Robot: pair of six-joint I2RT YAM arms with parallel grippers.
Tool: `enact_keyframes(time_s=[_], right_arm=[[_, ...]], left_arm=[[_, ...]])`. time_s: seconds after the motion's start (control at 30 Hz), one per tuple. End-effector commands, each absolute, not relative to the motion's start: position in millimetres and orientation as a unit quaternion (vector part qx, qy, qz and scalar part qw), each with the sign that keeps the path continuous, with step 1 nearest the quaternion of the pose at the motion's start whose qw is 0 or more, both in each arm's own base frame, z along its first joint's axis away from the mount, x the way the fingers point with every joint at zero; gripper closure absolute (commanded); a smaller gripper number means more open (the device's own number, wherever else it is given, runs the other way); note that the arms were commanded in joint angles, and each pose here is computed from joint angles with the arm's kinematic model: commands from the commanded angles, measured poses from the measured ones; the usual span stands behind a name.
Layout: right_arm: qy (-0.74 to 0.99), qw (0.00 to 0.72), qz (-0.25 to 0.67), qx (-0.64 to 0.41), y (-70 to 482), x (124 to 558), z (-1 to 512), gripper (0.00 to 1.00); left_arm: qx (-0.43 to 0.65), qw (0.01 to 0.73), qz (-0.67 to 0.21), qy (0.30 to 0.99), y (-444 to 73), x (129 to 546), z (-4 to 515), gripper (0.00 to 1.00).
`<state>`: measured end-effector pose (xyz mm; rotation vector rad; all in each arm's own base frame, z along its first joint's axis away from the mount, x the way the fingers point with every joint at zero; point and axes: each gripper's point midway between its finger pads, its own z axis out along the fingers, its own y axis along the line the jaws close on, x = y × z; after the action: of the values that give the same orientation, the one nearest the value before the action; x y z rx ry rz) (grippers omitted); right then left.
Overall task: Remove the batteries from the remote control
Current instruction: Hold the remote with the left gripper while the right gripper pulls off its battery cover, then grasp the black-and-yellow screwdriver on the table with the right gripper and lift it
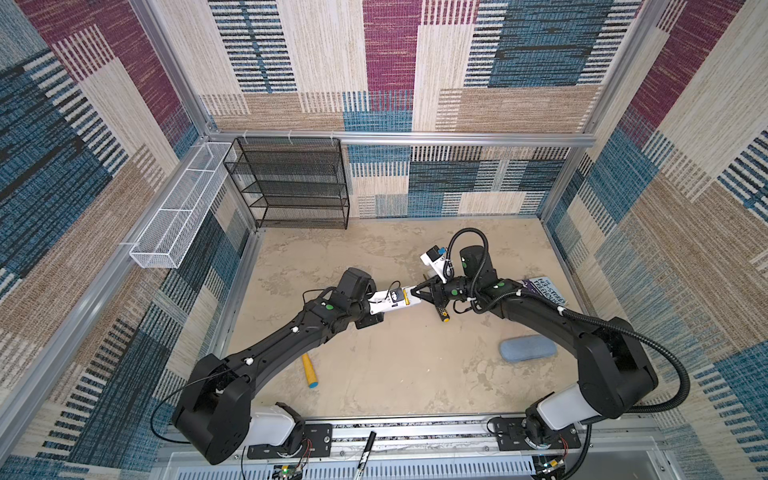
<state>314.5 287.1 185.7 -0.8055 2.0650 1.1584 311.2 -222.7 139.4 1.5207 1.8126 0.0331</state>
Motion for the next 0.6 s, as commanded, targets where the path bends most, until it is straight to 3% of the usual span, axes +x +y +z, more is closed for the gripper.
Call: enact_keyframes(time_s=[0.0, 0.17, 0.37, 0.57], right_arm=[[0.780, 0.316, 0.441, -0.311, 287.7, 314.0, 190.9, 0.86], [0.776, 0.314, 0.446, -0.316, 288.2, 310.0, 193.9, 0.89], [0.776, 0.303, 0.453, -0.317, 290.5, 309.1, 187.7, 1.00], [0.773, 0.316, 0.448, -0.318, 288.8, 310.7, 193.9, 1.00]], left_arm=[[0.583, 0.383, 0.003, 0.716, -225.7, 313.6, 141.0, 0.64], [0.581, 0.383, 0.003, 0.718, -225.2, 314.5, 140.4, 0.65], [0.577, 0.394, -0.004, 0.716, -228.8, 316.7, 146.0, 0.65], [0.580, 0.384, 0.000, 0.719, -227.2, 317.2, 138.6, 0.65]])
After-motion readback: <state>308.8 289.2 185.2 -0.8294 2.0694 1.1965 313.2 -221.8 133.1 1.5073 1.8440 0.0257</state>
